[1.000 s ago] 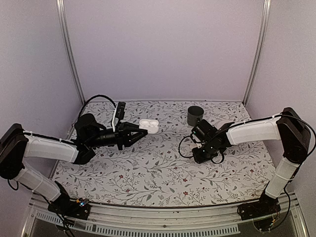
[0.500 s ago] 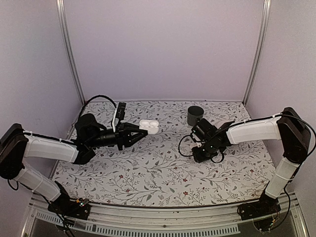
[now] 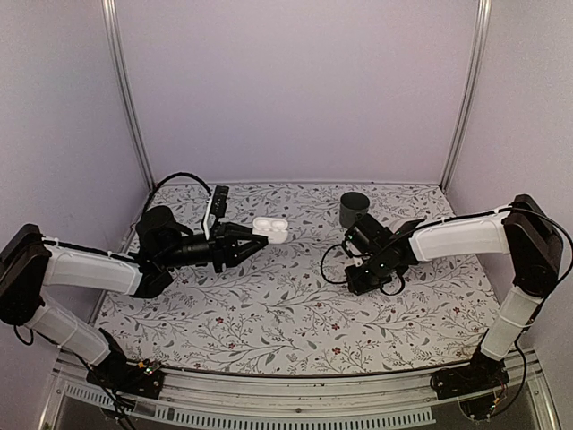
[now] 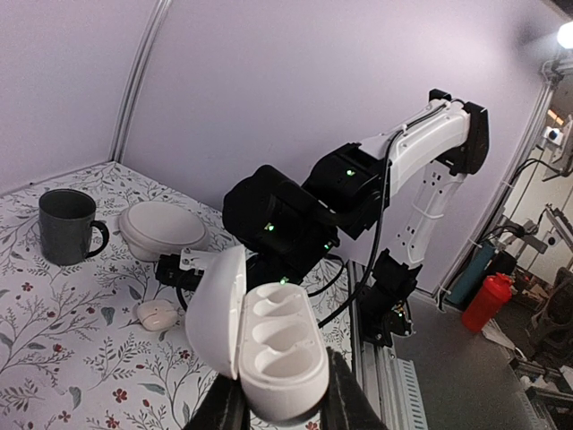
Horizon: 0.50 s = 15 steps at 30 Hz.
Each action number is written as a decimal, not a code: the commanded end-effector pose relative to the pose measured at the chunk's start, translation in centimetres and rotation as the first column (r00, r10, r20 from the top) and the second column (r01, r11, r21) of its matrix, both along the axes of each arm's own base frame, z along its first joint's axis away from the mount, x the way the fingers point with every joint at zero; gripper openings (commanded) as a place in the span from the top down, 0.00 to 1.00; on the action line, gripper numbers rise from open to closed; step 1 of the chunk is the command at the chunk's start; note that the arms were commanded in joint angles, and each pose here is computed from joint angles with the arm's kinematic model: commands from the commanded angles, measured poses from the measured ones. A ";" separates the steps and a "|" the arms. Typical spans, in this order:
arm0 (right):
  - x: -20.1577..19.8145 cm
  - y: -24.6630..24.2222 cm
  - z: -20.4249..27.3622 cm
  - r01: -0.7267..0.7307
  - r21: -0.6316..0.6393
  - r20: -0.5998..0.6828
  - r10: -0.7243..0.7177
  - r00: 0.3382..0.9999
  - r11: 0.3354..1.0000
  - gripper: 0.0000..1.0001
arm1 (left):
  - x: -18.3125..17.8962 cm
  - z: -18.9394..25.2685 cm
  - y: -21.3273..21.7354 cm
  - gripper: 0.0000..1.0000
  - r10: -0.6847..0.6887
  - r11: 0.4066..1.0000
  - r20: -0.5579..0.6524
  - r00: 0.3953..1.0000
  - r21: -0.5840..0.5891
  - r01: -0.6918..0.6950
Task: Insert the wireless bluetooth earbuds into the charging case
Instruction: Adjust the right earbud at the center of the board.
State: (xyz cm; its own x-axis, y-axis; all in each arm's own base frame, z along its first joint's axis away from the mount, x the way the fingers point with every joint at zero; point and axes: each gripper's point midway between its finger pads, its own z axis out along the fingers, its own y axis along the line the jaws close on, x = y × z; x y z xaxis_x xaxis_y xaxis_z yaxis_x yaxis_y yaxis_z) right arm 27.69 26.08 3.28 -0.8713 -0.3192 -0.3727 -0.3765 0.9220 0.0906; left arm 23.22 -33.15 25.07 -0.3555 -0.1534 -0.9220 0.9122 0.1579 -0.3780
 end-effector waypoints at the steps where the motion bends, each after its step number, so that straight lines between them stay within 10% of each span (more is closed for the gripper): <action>1: -0.3 0.4 -0.5 0.001 0.001 -0.022 -0.001 1.000 1.000 0.77 | 0.3 1.7 0.3 1.00 0.011 1.000 0.051 0.999 -0.023 -0.009; 15: -1.1 -0.5 -1.6 0.019 -0.022 -0.052 -0.020 0.998 1.000 0.77 | 0.2 1.6 0.3 1.00 0.009 1.000 0.051 0.999 -0.021 -0.007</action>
State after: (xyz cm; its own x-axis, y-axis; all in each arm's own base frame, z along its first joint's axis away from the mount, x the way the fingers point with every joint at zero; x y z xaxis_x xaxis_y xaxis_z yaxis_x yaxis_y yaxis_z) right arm 27.61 26.06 2.97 -0.8782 -0.3092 -0.3649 -0.3648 0.9265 0.0928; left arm 23.22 -33.16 25.00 -0.3573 -0.1513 -0.9217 0.9115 0.1589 -0.3794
